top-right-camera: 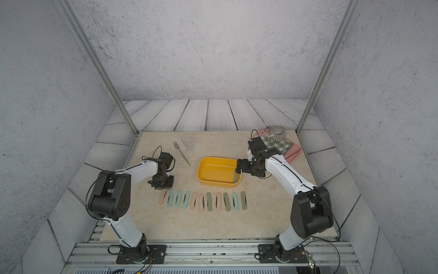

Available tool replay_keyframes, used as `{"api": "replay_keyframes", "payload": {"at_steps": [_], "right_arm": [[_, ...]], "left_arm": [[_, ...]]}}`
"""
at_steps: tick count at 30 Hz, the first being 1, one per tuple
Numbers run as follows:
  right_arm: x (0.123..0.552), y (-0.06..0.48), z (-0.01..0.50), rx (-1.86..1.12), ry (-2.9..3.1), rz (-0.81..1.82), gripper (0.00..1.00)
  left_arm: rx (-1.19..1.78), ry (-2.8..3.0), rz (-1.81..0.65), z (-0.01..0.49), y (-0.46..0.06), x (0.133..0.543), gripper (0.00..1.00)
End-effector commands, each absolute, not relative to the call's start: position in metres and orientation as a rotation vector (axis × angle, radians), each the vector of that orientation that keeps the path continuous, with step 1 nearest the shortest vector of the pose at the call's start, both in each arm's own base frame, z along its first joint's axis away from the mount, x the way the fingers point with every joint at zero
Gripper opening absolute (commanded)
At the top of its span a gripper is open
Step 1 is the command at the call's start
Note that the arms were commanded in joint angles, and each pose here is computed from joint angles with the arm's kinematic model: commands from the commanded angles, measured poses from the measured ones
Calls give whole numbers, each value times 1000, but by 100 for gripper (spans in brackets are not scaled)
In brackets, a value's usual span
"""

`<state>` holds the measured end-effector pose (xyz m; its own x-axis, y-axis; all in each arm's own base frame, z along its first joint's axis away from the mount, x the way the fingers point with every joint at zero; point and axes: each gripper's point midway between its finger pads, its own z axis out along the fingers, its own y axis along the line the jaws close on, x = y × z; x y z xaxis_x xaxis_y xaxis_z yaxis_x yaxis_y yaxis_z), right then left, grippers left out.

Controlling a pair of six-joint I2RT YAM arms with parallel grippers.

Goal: Take the fruit knife out of the storage box
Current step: Place the fruit knife at the center of the board, then pick up the fruit knife from the storage box.

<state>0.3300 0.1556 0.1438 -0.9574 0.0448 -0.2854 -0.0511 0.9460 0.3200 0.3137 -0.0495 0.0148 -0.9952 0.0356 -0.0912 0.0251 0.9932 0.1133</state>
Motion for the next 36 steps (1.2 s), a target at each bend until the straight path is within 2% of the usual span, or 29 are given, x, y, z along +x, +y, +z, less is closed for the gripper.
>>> {"api": "replay_keyframes", "payload": {"at_steps": [1,5,9,15,20,24,25,36], "right_arm": [[335,159,150,-20,2799,464,99],[338,161,154,-28,2792,455,99],[342,167,158,-58,2784,437,99],[345,186,155,-147,2811,415,100],[349,209,146,-226,2838,381,84],[357,220,134,-239,2865,313,66],[359,222,130,-236,2872,297,64],[387,222,77,-47,2965,59,80]], "left_arm": [[13,3024,168,22,-46,314,37],[-25,2934,122,44,-50,328,41],[-71,2806,61,74,-55,343,53],[-99,2659,-130,124,-75,357,61],[-105,2562,-273,159,-91,356,67],[-105,2510,-349,180,-101,349,70],[-102,2501,-364,183,-103,347,70],[-60,2451,-447,205,-117,325,75]]}}
